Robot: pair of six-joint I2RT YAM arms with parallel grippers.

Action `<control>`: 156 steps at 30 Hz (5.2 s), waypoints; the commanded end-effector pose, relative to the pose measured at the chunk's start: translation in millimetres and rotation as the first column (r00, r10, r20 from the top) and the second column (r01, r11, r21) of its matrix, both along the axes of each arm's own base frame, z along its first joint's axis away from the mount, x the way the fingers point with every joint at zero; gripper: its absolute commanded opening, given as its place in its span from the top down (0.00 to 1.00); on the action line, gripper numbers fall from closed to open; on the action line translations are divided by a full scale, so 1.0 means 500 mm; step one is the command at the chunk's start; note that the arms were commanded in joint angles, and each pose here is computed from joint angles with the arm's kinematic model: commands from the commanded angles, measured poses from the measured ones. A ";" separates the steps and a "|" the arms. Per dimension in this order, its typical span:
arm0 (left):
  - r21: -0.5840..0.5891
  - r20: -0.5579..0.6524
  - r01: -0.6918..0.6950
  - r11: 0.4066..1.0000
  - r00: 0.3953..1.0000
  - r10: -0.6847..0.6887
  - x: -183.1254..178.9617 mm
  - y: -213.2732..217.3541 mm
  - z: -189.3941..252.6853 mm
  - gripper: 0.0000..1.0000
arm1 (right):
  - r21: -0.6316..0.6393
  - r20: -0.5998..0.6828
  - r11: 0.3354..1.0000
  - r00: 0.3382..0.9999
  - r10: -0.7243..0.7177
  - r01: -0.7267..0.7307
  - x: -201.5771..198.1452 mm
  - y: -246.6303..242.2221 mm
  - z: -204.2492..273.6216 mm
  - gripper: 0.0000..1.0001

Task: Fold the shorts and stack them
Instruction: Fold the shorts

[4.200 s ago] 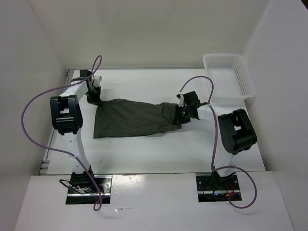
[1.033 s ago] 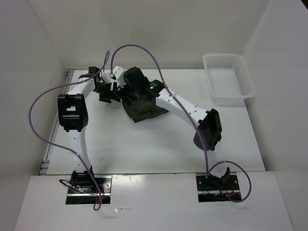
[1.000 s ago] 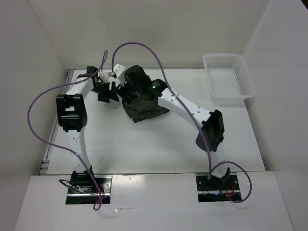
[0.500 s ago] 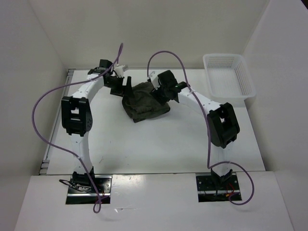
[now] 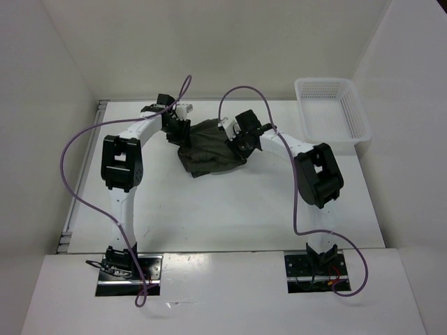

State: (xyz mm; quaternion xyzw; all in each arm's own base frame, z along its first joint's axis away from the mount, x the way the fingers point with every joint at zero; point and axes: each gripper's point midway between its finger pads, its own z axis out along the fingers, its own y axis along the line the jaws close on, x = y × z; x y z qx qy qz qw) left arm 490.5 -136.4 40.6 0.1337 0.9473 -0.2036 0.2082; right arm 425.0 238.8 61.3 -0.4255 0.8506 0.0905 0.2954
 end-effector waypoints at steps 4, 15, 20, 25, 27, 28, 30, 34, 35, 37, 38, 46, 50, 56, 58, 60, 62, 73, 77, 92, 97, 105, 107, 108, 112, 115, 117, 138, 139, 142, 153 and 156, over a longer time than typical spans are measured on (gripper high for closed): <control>0.080 0.106 -0.022 0.997 0.994 0.014 0.046 0.023 0.034 0.73 | -0.034 -0.098 0.999 0.994 0.039 -0.042 -0.049 -0.007 -0.081 0.91; 0.021 0.153 -0.014 1.000 0.988 0.011 0.071 0.022 0.087 0.31 | 0.121 -0.222 0.975 0.952 0.208 -0.185 -0.202 0.034 -0.005 0.54; -0.040 0.271 0.010 0.999 0.963 0.001 0.049 0.019 0.227 0.02 | 0.182 -0.108 0.968 0.975 0.194 -0.173 -0.154 0.066 0.109 0.24; -0.099 0.361 0.043 0.994 0.933 -0.005 -0.020 0.026 0.372 0.01 | 0.272 -0.007 0.956 0.994 0.112 -0.105 -0.045 0.031 0.213 0.22; -0.153 0.285 0.087 0.984 0.958 -0.041 -0.069 0.007 0.354 0.14 | 0.305 0.023 0.950 0.998 0.058 -0.062 0.003 0.025 0.228 0.22; -0.161 0.260 0.101 0.982 0.964 -0.056 -0.082 -0.005 0.336 0.21 | 0.294 0.005 0.956 1.000 0.013 -0.014 0.033 0.008 0.200 0.22; -0.146 0.180 0.109 0.983 0.980 -0.082 -0.117 -0.025 0.275 0.32 | 0.307 0.024 0.951 0.999 -0.030 0.021 0.084 0.005 0.196 0.26; -0.125 0.080 0.131 0.984 0.989 -0.121 -0.146 -0.057 0.194 0.34 | 0.308 -0.015 0.946 0.994 -0.105 0.104 0.173 0.004 0.118 0.30; -0.124 0.069 0.129 0.984 0.990 -0.122 -0.145 -0.057 0.185 0.27 | 0.305 -0.003 0.946 0.994 -0.114 0.109 0.188 0.005 0.111 0.30; -0.090 0.038 0.136 0.987 0.990 -0.133 -0.149 -0.070 0.151 0.21 | 0.304 -0.004 0.944 0.991 -0.133 0.128 0.215 0.010 0.088 0.28; -0.089 0.023 0.135 0.987 0.991 -0.134 -0.145 -0.071 0.132 0.18 | 0.307 0.001 0.942 0.990 -0.142 0.135 0.229 0.004 0.082 0.26; -0.060 -0.032 0.120 0.991 0.992 -0.122 -0.151 -0.060 0.078 0.11 | 0.329 0.005 0.933 0.987 -0.160 0.149 0.276 0.022 0.057 0.26; -0.077 -0.070 0.125 0.989 0.989 -0.130 -0.174 -0.063 0.059 0.15 | 0.320 -0.039 0.933 0.986 -0.159 0.163 0.267 0.023 0.010 0.26; -0.114 -0.100 0.137 0.984 0.984 -0.148 -0.176 -0.075 0.035 0.26 | 0.272 -0.031 0.926 0.964 -0.265 0.263 0.294 -0.003 -0.039 0.26; -0.132 -0.089 0.144 0.981 0.984 -0.156 -0.162 -0.084 0.040 0.29 | 0.286 -0.031 0.918 0.960 -0.277 0.274 0.302 0.001 -0.038 0.25; -0.176 -0.091 0.159 0.972 0.980 -0.177 -0.164 -0.098 0.046 0.37 | 0.295 -0.041 0.915 0.961 -0.275 0.274 0.300 0.005 -0.037 0.25; -0.208 -0.076 0.172 0.963 0.979 -0.191 -0.156 -0.110 0.058 0.45 | 0.311 -0.068 0.912 0.963 -0.260 0.268 0.292 0.014 -0.046 0.29; -0.272 -0.072 0.129 0.954 0.985 -0.154 -0.165 -0.067 0.121 1.00 | 0.310 -0.038 0.873 0.923 -0.384 0.376 0.311 -0.001 -0.017 0.93; -0.247 -0.140 0.094 0.965 0.981 -0.131 -0.208 -0.045 0.148 1.00 | 0.326 -0.016 0.821 0.871 -0.490 0.468 0.330 -0.022 0.012 1.00; 0.043 -0.315 0.131 0.990 0.942 -0.111 -0.315 -0.026 -0.015 0.64 | 0.327 -0.014 0.819 0.869 -0.495 0.472 0.290 0.006 0.046 0.44; 0.026 -0.219 0.094 0.995 0.972 -0.085 -0.275 -0.011 0.057 0.43 | 0.343 0.096 0.855 0.890 -0.445 0.390 0.285 -0.004 0.158 0.27; -0.194 0.077 0.096 0.976 0.994 -0.082 -0.175 -0.012 0.255 0.18 | 0.351 0.056 0.910 0.966 -0.254 0.219 0.155 -0.004 0.237 0.24; -0.148 0.105 0.055 0.987 0.994 -0.040 -0.118 0.014 0.216 0.18 | 0.304 -0.005 0.923 0.969 -0.248 0.238 0.104 -0.024 0.181 0.24; -0.123 0.151 0.044 0.991 0.988 -0.025 -0.081 0.021 0.208 0.18 | 0.275 -0.021 0.926 0.965 -0.263 0.258 0.090 -0.038 0.158 0.24; -0.088 0.166 0.021 0.996 0.986 -0.006 0.007 0.027 0.135 0.13 | 0.175 -0.109 0.942 0.956 -0.271 0.287 0.021 -0.074 0.045 0.23; -0.077 0.163 0.013 0.997 0.987 0.000 0.047 0.028 0.103 0.11 | 0.184 -0.144 0.945 0.958 -0.247 0.271 0.012 -0.064 0.021 0.23; -0.097 0.172 0.028 0.995 0.985 -0.011 0.058 0.019 0.097 0.10 | 0.188 -0.180 0.947 0.957 -0.228 0.261 0.005 -0.056 -0.002 0.23; -0.028 0.251 -0.016 0.999 0.968 0.022 0.129 0.033 0.090 0.41 | -0.027 -0.158 0.996 0.983 -0.089 0.085 -0.064 -0.086 -0.097 0.34; -0.038 0.262 -0.008 0.999 0.965 0.018 0.120 0.031 0.116 0.36 | 0.000 -0.138 0.997 0.987 -0.078 0.079 -0.050 -0.074 -0.070 0.34; -0.047 0.346 -0.005 0.999 0.938 0.021 0.110 0.032 0.222 0.24 | 0.079 -0.097 0.997 0.995 -0.020 0.027 -0.024 -0.030 0.008 0.32; -0.081 0.303 0.236 0.968 0.931 -0.202 -0.059 -0.178 0.289 0.41 | 0.159 0.174 0.985 0.981 -0.088 0.060 0.162 0.004 0.198 0.40; -0.048 0.226 0.239 0.970 0.948 -0.223 -0.085 -0.191 0.201 0.47 | 0.175 0.156 0.968 0.966 -0.206 0.178 0.229 -0.009 0.137 0.52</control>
